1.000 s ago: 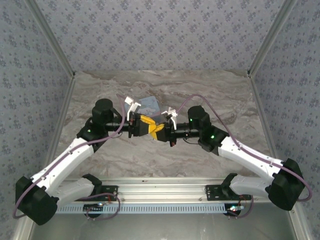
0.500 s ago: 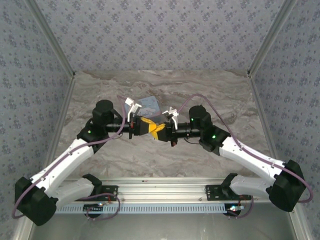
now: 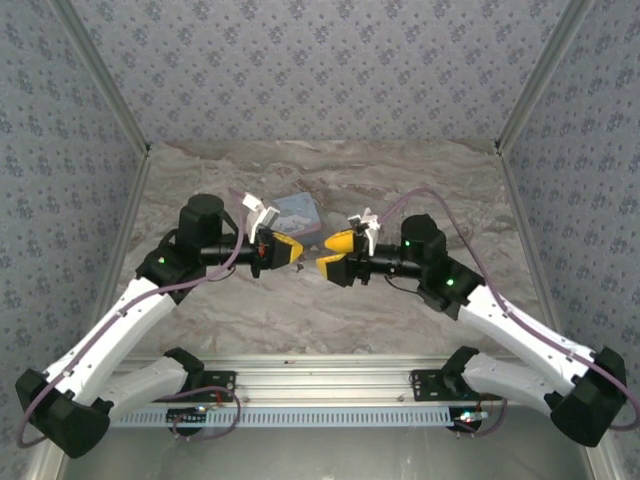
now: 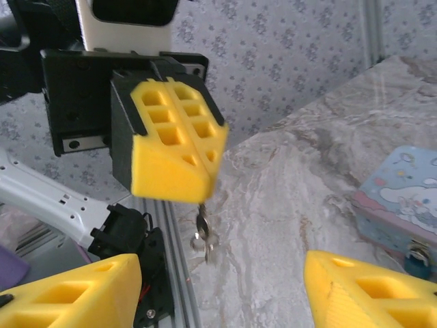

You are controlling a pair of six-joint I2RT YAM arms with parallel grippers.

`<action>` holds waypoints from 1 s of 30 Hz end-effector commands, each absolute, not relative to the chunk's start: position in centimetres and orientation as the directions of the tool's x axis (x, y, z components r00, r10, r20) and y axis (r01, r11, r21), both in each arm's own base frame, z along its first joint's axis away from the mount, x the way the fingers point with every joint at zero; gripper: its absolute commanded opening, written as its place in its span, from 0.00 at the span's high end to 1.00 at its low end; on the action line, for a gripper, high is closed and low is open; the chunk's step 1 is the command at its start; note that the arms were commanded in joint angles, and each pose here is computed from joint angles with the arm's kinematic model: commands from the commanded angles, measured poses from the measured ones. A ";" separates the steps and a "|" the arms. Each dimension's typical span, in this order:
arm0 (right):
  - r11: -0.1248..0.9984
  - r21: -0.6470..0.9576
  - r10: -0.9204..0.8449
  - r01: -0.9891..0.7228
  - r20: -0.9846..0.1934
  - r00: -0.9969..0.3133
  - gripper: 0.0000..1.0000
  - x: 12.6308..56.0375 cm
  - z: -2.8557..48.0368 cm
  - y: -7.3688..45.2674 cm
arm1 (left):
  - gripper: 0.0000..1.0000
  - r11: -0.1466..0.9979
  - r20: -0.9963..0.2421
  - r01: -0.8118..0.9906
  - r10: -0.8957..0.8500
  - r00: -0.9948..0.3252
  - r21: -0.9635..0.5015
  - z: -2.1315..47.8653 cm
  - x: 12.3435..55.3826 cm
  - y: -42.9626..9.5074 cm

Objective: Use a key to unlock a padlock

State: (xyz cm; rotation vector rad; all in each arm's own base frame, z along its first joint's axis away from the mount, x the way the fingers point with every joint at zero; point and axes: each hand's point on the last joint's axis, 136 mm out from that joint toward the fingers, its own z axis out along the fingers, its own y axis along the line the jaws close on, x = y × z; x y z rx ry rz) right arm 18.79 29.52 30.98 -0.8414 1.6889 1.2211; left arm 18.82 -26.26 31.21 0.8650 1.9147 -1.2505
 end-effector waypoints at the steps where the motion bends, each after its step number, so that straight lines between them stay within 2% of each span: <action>1: 0.348 0.380 -0.065 -0.857 -0.902 -0.426 0.38 19.0 29.5 28.4 | 1.00 0.354 -0.795 0.817 0.250 -0.552 -0.456 30.3 18.7 -25.8; 6: 0.303 0.404 -0.098 -0.863 -0.888 -0.449 0.42 18.6 29.3 29.3 | 1.00 0.289 -0.779 0.827 0.291 -0.556 -0.482 30.9 18.3 -26.6; 12: 0.170 0.455 -0.124 -0.874 -0.870 -0.477 0.47 17.6 29.7 31.3 | 1.00 0.221 -0.780 0.844 0.323 -0.536 -0.488 31.5 17.6 -27.2; 18: 0.108 0.489 -0.161 -0.866 -0.851 -0.500 0.53 17.4 29.4 32.7 | 1.00 0.155 -0.793 0.857 0.328 -0.513 -0.491 32.3 16.8 -27.5; 23: 0.079 0.492 -0.162 -0.867 -0.852 -0.498 0.60 17.3 29.7 33.3 | 1.00 0.146 -0.792 0.859 0.336 -0.510 -0.491 32.0 16.7 -27.6; 26: 0.074 0.488 -0.162 -0.869 -0.854 -0.494 0.67 17.4 29.8 33.5 | 1.00 0.143 -0.785 0.855 0.346 -0.515 -0.498 31.8 16.7 -27.6; 30: 0.070 0.485 -0.168 -0.872 -0.856 -0.490 0.81 17.3 29.7 33.5 | 1.00 0.131 -0.786 0.857 0.350 -0.510 -0.498 31.9 16.4 -27.6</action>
